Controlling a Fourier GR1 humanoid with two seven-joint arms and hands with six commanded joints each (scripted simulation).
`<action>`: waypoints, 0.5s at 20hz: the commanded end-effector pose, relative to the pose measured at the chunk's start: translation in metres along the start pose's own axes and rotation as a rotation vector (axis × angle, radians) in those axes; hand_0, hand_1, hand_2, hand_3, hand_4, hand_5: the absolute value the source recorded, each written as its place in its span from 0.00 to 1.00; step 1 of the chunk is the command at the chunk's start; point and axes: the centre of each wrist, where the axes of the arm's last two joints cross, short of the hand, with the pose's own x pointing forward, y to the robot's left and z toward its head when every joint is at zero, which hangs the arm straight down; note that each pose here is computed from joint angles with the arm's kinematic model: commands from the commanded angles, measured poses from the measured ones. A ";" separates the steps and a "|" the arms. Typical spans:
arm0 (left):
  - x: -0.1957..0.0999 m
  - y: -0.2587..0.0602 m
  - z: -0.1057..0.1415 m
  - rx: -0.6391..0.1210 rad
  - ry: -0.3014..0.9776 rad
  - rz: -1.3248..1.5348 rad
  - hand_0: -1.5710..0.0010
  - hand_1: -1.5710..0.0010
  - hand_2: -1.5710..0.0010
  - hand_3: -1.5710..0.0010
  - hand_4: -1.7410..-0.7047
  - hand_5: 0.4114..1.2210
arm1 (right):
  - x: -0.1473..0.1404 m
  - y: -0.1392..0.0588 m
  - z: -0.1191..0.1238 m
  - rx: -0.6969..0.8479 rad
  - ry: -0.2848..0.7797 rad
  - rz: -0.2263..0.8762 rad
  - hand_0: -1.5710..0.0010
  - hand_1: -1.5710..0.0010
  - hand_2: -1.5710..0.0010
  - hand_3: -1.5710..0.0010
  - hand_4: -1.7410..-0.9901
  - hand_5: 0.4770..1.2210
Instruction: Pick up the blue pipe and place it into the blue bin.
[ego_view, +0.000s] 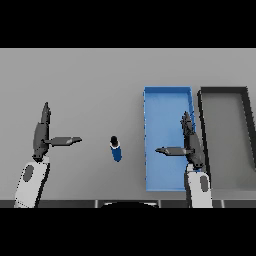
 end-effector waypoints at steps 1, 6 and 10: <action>0.000 -0.001 0.000 0.000 -0.006 0.001 1.00 1.00 1.00 1.00 0.75 0.22 | 0.000 -0.001 0.000 -0.002 0.000 0.000 1.00 1.00 1.00 1.00 0.71 0.20; 0.001 -0.012 0.004 -0.010 -0.008 -0.004 1.00 1.00 1.00 1.00 0.75 0.22 | 0.001 -0.012 0.002 -0.001 0.000 0.001 1.00 1.00 1.00 1.00 0.71 0.20; -0.010 0.025 0.016 -0.255 -0.070 -0.155 1.00 1.00 1.00 1.00 0.75 0.22 | 0.012 -0.037 0.027 0.088 -0.134 0.291 1.00 1.00 1.00 1.00 0.72 0.20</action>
